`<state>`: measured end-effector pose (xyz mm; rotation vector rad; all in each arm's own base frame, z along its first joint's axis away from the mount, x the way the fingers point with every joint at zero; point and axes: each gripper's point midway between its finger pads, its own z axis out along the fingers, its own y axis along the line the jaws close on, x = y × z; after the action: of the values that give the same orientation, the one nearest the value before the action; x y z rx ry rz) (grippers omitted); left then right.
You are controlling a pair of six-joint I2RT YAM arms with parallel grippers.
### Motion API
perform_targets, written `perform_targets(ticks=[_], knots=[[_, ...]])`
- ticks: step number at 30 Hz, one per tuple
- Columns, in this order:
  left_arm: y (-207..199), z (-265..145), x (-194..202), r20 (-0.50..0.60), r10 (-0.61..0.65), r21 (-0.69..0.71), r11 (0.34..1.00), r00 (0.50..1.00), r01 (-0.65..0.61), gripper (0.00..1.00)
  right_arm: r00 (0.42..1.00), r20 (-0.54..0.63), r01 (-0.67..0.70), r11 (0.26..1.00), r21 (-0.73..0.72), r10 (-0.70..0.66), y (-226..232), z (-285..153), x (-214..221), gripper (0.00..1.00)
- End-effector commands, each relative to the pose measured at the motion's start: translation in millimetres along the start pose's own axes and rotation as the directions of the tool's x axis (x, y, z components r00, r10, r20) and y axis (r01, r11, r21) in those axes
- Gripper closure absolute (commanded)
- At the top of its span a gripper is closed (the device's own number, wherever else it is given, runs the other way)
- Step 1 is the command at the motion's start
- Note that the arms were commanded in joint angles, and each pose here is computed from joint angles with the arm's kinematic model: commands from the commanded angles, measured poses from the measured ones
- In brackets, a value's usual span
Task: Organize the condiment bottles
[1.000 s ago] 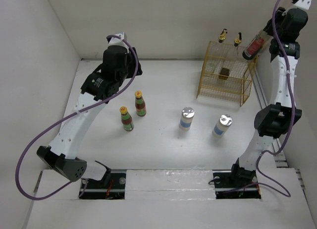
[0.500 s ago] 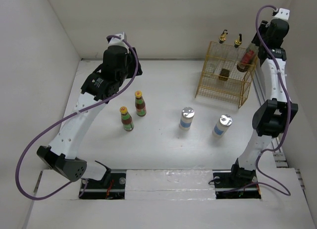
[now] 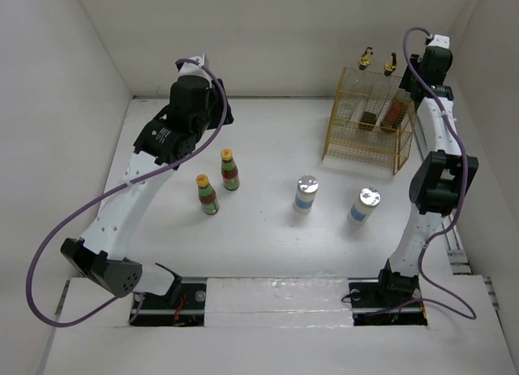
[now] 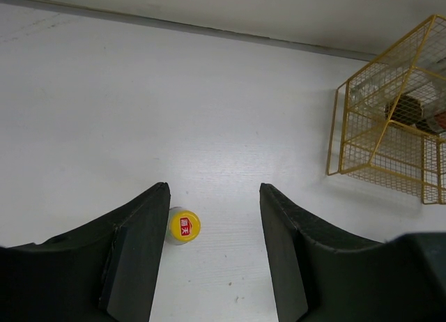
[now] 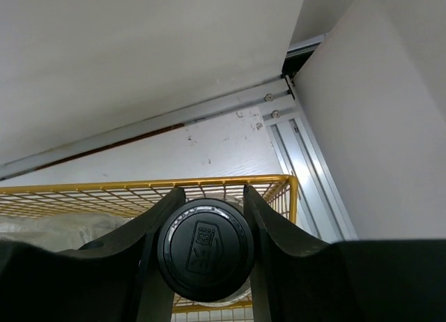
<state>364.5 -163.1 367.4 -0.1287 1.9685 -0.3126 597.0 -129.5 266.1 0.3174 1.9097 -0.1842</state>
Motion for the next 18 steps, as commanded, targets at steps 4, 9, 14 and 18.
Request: perform_targets(ticks=[4,9,14,18], knots=[[-3,-5,-11,0.048,-0.033,0.017,0.999,0.998,0.032,0.50,0.993,0.114,0.005,1.000,-0.018,-0.003,20,-26,-39,0.63],[-3,-5,-12,0.048,-0.033,0.017,0.999,0.998,0.032,0.50,0.983,0.183,-0.029,1.000,0.003,0.028,17,-56,-69,0.28],[-3,-5,-12,0.048,-0.033,0.017,0.999,0.998,0.032,0.50,0.945,0.323,-0.063,0.998,-0.003,0.061,22,-111,-127,0.18],[-4,-6,-15,0.056,-0.036,0.021,0.999,0.998,0.035,0.50,0.935,0.347,-0.055,0.996,-0.072,0.077,55,-157,-125,0.22]])
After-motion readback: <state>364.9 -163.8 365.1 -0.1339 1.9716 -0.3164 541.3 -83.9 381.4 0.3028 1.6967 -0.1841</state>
